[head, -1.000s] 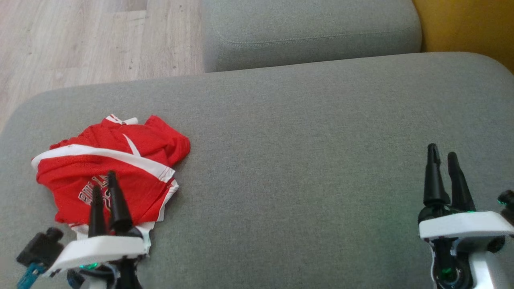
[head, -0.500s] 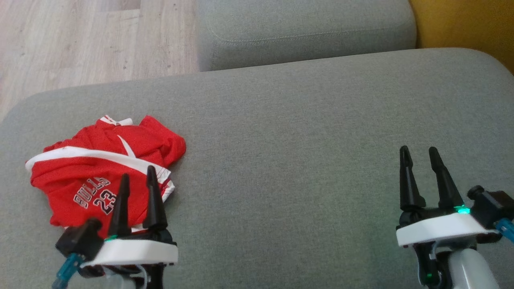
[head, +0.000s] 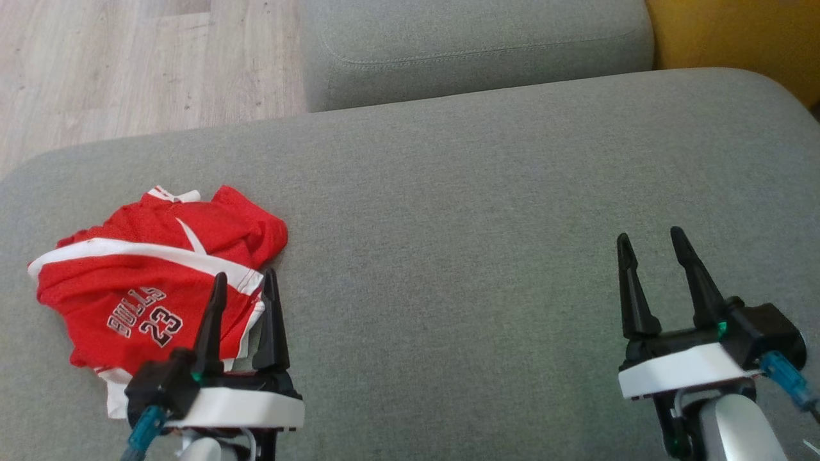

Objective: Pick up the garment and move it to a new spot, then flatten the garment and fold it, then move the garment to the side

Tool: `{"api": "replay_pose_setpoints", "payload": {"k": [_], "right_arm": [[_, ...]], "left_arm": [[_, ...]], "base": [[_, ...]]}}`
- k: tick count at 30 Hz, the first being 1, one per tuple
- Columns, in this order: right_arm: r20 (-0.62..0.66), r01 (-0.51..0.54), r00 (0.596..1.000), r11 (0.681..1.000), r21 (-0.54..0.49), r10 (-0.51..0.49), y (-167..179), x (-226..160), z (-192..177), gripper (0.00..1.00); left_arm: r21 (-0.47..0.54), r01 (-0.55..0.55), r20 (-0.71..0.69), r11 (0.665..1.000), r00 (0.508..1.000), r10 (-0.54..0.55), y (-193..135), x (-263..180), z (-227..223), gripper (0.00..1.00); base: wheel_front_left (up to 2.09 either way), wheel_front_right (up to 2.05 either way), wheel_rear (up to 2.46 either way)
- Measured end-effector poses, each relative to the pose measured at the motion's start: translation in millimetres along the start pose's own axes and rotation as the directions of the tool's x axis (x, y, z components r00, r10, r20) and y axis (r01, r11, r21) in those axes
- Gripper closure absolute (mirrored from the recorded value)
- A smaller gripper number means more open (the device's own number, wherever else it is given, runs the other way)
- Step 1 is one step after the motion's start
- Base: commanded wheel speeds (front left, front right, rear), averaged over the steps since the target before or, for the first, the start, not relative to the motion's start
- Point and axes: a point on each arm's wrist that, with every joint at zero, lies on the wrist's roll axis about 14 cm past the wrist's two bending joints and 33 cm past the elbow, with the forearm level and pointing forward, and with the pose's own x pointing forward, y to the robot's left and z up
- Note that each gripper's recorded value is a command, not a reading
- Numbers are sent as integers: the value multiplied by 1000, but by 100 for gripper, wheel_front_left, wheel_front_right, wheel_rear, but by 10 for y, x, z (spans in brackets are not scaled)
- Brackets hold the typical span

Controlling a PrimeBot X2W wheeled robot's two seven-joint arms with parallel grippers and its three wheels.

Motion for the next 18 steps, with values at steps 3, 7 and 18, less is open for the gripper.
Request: {"api": "replay_pose_setpoints", "payload": {"k": [3, 7, 18], "right_arm": [[9, -6, 1000, 999, -38, 7, 9, 0, 21, 0], [21, -18, 1000, 996, -90, 20, 35, -2, 50, 0], [53, -56, 996, 968, -245, 71, 137, 4, 142, 0]], "left_arm": [[16, 6, 7, 1000, 1000, -6, -12, 1, 5, 0], [59, 20, -13, 998, 1000, -19, -31, -13, -78, 0], [188, 60, -6, 980, 998, -61, -125, -23, -96, 0]], "base": [[0, 0, 0], [0, 0, 0], [0, 0, 0]]}}
